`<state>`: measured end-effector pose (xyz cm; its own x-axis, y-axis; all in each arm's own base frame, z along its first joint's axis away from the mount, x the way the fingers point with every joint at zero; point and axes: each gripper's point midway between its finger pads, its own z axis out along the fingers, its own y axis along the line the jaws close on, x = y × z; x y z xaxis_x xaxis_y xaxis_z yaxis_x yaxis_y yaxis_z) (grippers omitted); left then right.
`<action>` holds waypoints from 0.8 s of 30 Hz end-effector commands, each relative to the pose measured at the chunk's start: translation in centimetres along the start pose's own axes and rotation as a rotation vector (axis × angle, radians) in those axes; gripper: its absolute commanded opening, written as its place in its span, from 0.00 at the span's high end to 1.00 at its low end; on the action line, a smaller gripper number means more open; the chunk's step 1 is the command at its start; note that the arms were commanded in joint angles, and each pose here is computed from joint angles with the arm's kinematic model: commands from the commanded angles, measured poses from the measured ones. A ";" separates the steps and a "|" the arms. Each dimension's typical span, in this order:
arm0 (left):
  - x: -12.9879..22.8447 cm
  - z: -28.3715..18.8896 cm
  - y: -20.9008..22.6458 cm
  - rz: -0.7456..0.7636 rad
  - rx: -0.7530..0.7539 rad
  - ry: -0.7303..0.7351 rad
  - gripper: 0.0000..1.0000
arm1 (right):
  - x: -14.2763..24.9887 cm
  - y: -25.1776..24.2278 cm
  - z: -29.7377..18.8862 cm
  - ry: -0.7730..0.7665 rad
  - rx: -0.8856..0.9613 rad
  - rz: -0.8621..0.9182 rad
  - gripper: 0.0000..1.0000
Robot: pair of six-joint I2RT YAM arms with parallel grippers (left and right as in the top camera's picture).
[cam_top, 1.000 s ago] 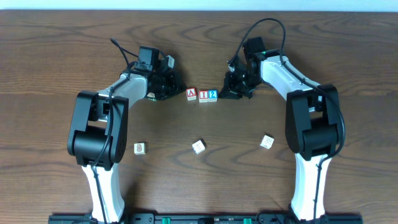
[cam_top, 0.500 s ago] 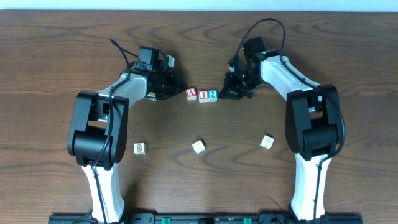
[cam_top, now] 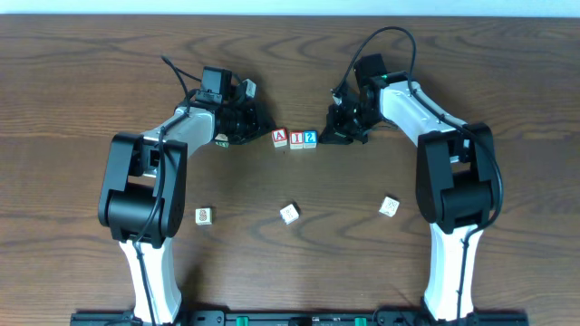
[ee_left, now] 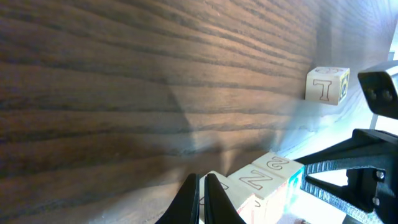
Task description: Spell out Ai2
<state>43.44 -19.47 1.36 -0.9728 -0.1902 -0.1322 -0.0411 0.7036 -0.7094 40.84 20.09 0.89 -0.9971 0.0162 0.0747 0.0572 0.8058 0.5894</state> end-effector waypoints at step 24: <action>1.1 -0.6 3.8 -0.040 -0.134 0.037 0.94 | 0.6 0.6 -0.3 0.008 0.005 -0.026 0.99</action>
<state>41.93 -17.97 -0.01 -0.9804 -0.1814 -0.0770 -0.0877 0.7515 -0.6539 40.47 20.00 0.85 -0.9959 0.0131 0.0895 0.0633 0.8083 0.5853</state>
